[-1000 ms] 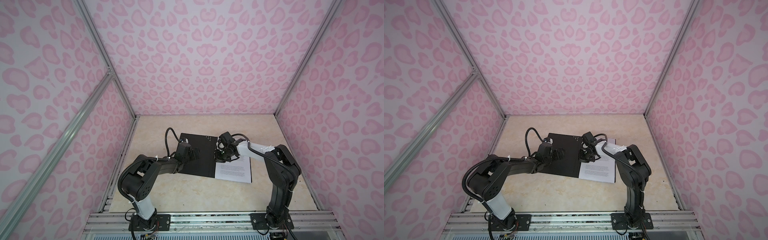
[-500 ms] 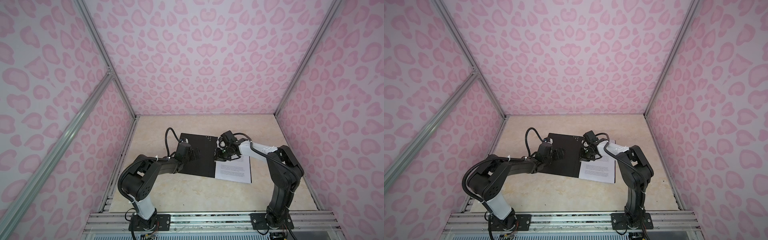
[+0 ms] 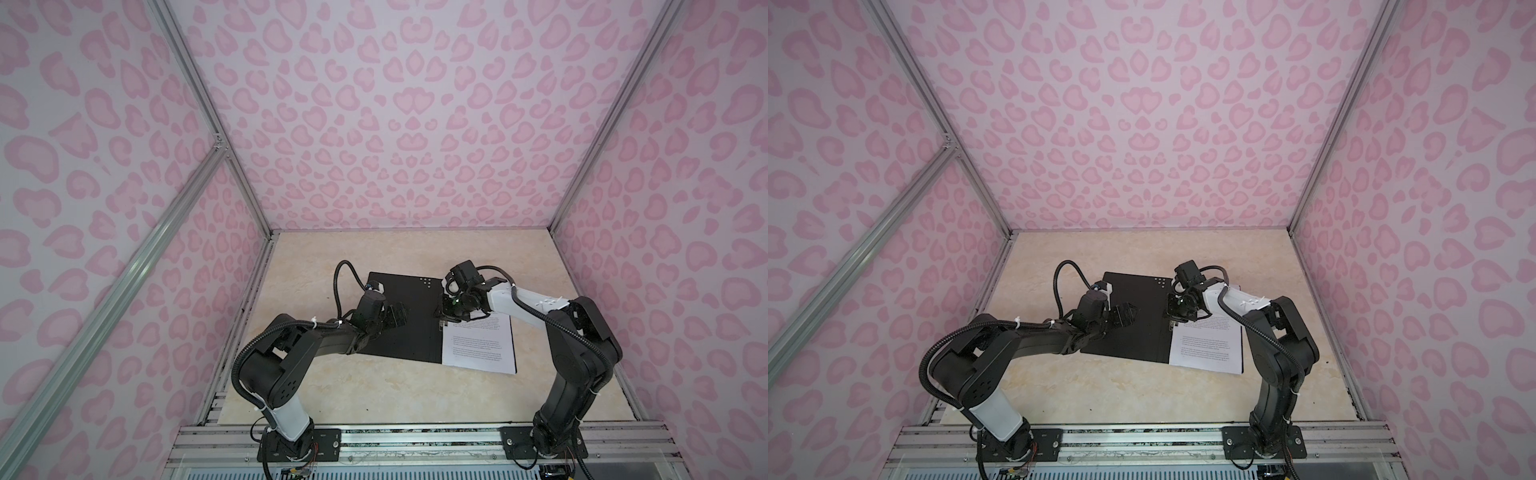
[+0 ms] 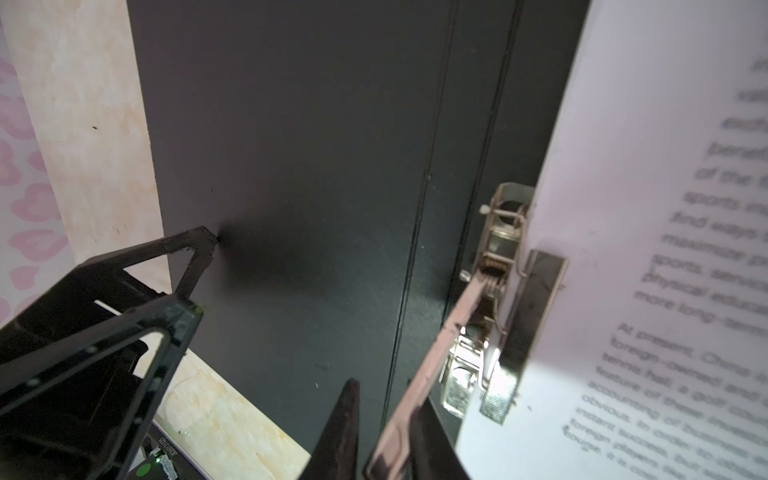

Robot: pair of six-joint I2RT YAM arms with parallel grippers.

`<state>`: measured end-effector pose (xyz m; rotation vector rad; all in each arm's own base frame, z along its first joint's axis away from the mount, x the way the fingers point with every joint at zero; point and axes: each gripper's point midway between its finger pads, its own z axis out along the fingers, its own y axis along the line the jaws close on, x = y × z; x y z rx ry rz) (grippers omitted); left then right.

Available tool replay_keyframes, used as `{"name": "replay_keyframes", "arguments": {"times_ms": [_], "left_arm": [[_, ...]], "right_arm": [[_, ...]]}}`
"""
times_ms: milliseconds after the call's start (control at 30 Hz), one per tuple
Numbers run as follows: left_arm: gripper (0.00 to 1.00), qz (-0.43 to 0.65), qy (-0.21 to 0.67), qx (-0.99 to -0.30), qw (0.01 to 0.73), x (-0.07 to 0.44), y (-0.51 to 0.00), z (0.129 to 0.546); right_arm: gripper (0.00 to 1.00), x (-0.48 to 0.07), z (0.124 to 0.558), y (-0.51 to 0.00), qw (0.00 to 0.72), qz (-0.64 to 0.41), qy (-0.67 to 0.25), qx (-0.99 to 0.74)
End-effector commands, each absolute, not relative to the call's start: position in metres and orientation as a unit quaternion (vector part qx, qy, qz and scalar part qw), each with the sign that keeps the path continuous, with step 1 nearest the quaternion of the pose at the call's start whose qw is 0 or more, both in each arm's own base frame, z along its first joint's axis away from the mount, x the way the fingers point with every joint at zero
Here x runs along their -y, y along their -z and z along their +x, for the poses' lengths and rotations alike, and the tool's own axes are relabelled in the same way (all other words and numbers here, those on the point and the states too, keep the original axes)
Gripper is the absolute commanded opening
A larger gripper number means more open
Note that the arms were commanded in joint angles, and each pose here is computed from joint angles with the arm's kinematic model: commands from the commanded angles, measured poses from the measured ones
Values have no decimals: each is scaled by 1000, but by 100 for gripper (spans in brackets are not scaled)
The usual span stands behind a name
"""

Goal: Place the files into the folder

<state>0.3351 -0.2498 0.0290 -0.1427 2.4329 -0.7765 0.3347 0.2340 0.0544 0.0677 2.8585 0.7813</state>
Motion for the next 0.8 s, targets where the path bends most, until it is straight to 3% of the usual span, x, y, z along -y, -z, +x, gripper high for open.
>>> {"name": "replay_keyframes", "arguments": {"times_ms": [0, 400, 767], "left_arm": [[97, -106, 188, -974, 71, 206, 45, 240], [97, -103, 195, -973, 74, 208, 41, 240], [97, -102, 193, -973, 74, 208, 41, 241]], "right_arm": [[26, -229, 331, -56, 87, 33, -269, -959], [33, -214, 326, -103, 138, 91, -307, -937], [22, -213, 336, -94, 128, 171, -336, -917]]}}
